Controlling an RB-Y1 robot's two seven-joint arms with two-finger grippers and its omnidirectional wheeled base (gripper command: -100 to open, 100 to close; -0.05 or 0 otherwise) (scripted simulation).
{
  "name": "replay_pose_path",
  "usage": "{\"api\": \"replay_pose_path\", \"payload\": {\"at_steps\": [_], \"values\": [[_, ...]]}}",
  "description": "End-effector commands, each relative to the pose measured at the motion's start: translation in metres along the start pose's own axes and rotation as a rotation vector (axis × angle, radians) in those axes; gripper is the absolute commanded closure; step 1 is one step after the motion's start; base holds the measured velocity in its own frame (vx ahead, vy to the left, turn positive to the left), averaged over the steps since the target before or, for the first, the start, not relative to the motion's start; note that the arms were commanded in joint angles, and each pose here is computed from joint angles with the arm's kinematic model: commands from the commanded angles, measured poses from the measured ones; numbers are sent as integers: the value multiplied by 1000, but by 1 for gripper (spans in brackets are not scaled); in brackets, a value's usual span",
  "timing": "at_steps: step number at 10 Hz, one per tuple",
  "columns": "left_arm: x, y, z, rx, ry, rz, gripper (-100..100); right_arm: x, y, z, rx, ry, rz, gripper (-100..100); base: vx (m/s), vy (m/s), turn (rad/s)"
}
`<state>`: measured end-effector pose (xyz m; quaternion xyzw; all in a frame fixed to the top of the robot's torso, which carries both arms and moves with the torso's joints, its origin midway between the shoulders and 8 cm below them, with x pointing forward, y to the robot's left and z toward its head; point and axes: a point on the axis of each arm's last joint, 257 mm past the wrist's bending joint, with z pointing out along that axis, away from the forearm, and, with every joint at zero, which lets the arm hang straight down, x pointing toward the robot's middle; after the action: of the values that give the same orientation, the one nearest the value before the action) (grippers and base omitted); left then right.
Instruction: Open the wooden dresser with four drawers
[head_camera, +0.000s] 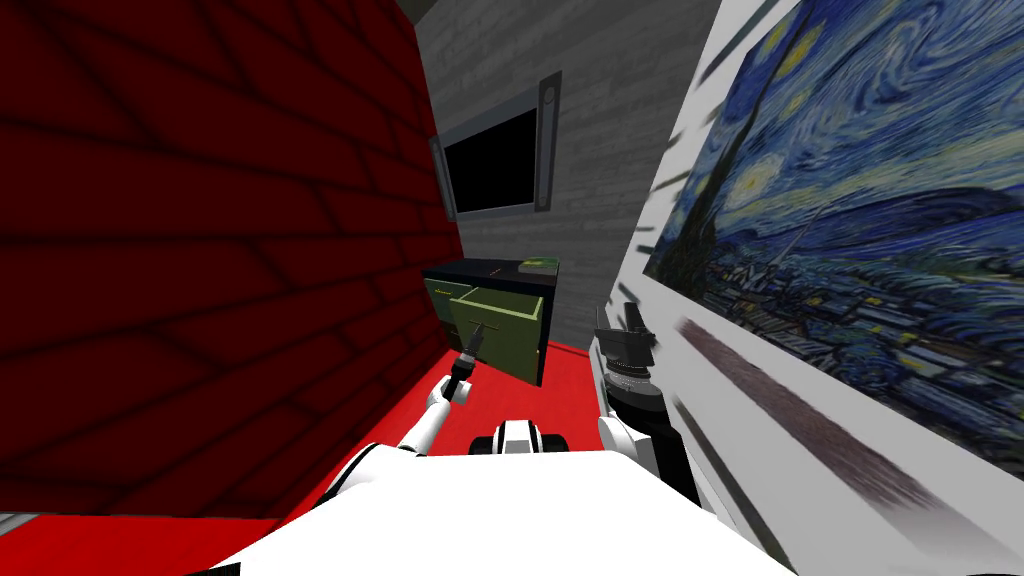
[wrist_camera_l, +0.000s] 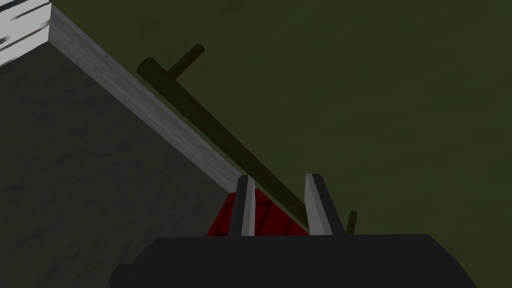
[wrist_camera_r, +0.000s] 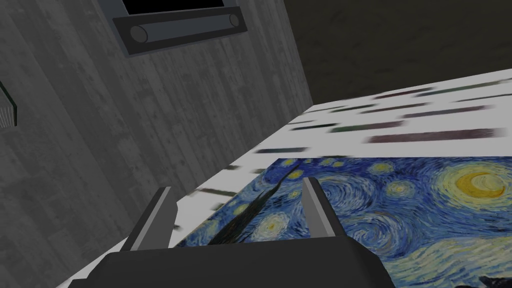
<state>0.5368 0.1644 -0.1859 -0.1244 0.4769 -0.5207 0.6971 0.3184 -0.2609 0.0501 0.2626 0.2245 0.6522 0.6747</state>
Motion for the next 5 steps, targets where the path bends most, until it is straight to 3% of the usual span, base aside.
{"api": "replay_pose_path", "payload": {"at_steps": [1,5], "values": [[-10,-1,29,1,2,-2,-100,0,0,0,0,0,0,0,-80,7,17],[-22,-4,57,2,2,-5,-100,0,0,0,0,0,0,0,-63,-3,1]]}}
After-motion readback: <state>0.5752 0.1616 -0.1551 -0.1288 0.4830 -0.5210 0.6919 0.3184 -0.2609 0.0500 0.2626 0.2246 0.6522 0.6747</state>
